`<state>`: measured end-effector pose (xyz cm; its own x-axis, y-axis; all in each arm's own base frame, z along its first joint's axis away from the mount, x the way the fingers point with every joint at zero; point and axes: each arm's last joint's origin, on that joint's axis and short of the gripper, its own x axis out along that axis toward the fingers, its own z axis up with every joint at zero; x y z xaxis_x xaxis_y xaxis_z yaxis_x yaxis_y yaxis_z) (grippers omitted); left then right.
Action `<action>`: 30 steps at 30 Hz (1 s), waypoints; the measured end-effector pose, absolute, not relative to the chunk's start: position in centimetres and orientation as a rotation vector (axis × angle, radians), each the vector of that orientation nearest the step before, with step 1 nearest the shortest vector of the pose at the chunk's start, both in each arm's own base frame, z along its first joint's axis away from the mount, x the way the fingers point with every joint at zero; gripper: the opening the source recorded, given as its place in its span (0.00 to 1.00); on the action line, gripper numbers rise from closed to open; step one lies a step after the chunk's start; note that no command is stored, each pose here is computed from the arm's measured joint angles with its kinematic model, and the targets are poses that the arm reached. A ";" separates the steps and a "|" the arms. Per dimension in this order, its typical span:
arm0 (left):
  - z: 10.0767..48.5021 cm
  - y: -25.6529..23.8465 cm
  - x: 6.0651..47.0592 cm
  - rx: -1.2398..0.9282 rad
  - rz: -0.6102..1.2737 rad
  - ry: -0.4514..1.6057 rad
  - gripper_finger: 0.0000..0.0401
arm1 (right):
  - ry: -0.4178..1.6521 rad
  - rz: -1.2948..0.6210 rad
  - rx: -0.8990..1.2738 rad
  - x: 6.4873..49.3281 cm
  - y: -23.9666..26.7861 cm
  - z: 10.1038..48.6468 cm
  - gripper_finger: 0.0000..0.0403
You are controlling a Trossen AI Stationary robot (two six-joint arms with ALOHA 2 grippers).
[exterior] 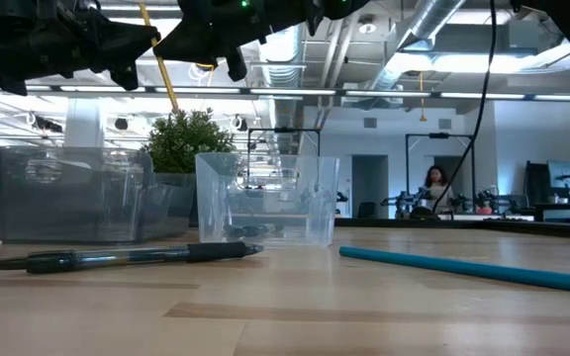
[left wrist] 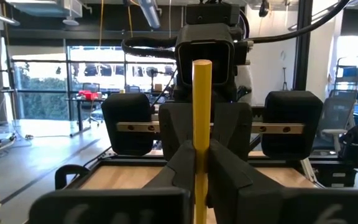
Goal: Sort pens & pencils
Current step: Put the yellow pencil into the black bin
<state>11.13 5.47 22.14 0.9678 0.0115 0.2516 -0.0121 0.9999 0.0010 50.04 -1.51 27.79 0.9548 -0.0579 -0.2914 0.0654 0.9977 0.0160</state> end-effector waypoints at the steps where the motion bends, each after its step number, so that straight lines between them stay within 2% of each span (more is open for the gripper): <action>1: 22.1 5.5 11.1 0.002 0.012 -0.254 0.03 | 0.295 -0.063 0.026 50.0 -1.5 27.8 0.12; 18: 22.1 5.5 11.1 -0.013 0.016 -0.250 0.02 | 0.378 -0.075 0.104 49.8 -1.5 27.0 0.17; 23: 22.1 5.5 11.1 -0.038 0.021 -0.254 0.02 | 0.462 -0.071 0.106 49.4 -1.5 26.3 0.30; 30: 22.1 5.6 11.1 -0.072 0.041 -0.259 0.02 | 0.755 -0.080 0.098 47.4 -1.5 24.7 0.54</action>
<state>11.12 5.60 22.11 0.9659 0.0497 0.2541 -0.0311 0.9966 -0.0766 47.39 -1.48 24.74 0.7256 -0.0375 -0.6871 0.1081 0.9923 0.0600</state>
